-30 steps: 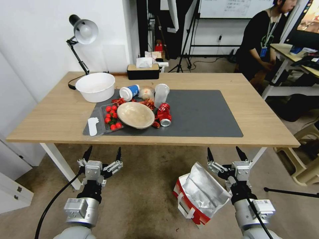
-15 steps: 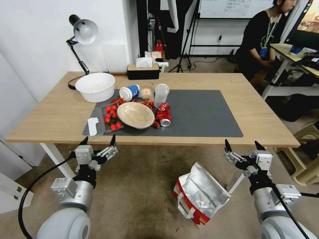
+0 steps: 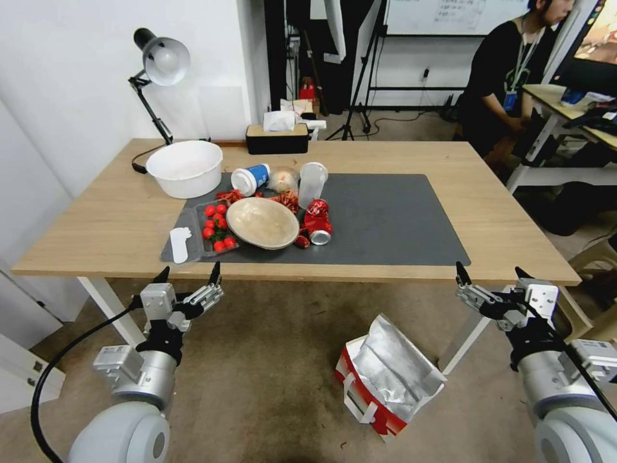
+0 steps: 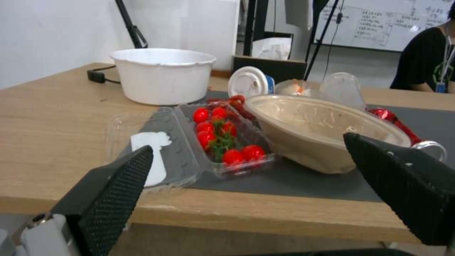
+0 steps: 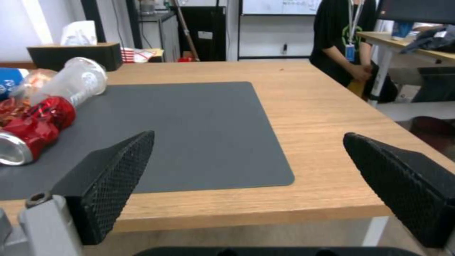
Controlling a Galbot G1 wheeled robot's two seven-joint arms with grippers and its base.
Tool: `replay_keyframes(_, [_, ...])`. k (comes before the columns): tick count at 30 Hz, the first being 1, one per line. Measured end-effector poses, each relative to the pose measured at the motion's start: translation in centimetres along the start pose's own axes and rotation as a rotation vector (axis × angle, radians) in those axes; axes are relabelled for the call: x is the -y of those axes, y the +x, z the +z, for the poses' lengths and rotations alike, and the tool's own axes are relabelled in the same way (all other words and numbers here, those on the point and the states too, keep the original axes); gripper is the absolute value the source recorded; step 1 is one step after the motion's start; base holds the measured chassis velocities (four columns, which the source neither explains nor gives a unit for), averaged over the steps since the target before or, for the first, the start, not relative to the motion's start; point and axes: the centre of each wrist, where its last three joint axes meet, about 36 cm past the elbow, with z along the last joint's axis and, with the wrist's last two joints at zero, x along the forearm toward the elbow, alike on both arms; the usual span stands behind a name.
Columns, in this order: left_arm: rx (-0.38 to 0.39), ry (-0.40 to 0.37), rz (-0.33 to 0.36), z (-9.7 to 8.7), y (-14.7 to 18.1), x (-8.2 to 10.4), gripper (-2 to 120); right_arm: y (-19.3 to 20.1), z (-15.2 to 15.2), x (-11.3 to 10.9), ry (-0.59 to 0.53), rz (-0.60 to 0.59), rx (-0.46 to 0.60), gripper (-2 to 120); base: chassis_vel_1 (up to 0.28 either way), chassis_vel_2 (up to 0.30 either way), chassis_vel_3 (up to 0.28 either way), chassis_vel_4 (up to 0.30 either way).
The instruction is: Pick up the food delivery bag from the floor and place it on the table.
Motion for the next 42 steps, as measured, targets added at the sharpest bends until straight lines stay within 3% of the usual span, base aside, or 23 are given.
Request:
replay_keyframes(10, [0.027, -0.006, -0.011, 1.5, 0.1, -0.5, 100, 0.1, 1.0, -0.7, -0.009, -0.026, 0.022, 100, 0.0, 0.0, 0.0, 0.0])
replay_keyframes(42, [0.034, -0.015, -0.011, 1.6, 0.4, -0.5, 100, 0.1, 1.3, -0.9, -0.004, -0.032, 0.032, 100, 0.0, 0.0, 0.0, 0.0])
